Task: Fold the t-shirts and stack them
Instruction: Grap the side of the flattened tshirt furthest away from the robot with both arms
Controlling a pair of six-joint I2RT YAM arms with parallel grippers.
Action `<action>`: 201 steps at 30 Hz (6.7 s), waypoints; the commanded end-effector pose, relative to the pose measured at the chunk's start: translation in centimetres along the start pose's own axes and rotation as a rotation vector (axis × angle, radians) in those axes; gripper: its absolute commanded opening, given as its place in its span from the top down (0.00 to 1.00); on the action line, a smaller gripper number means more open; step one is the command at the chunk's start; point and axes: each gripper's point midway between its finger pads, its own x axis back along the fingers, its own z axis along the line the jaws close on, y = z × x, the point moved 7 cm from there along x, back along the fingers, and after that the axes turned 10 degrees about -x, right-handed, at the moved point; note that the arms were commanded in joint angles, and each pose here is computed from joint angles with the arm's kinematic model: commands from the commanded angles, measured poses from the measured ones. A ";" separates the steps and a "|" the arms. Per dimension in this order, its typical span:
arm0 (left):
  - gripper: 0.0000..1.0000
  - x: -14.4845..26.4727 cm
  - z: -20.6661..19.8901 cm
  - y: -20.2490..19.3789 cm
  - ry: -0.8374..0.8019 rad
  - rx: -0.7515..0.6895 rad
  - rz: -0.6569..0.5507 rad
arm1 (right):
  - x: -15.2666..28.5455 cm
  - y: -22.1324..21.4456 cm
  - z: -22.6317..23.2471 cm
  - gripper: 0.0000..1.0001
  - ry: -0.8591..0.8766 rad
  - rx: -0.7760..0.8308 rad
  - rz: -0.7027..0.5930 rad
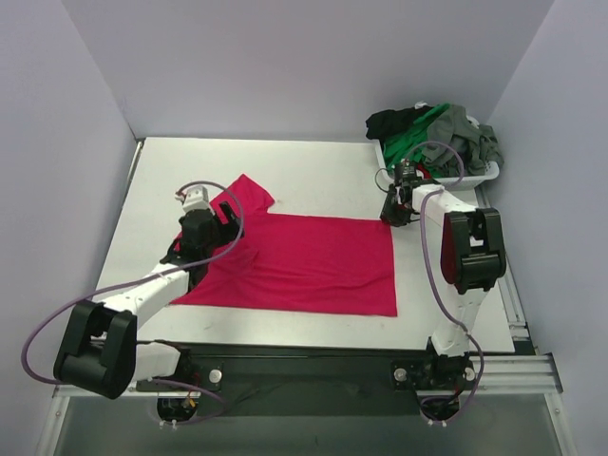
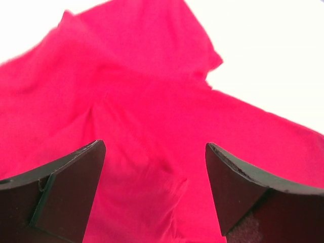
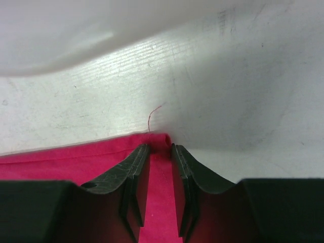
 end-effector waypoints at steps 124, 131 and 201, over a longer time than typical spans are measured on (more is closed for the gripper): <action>1.00 -22.9 -6.0 18.7 0.086 -0.491 -0.029 | 5.0 5.2 2.8 1.00 0.169 0.009 -0.139; 1.00 -22.0 -6.0 19.6 0.075 -0.498 -0.036 | 5.2 7.1 3.9 1.00 0.183 0.024 -0.153; 1.00 -29.4 -1.8 12.4 -0.123 -0.339 0.189 | 3.9 5.1 3.4 1.00 0.176 0.035 -0.107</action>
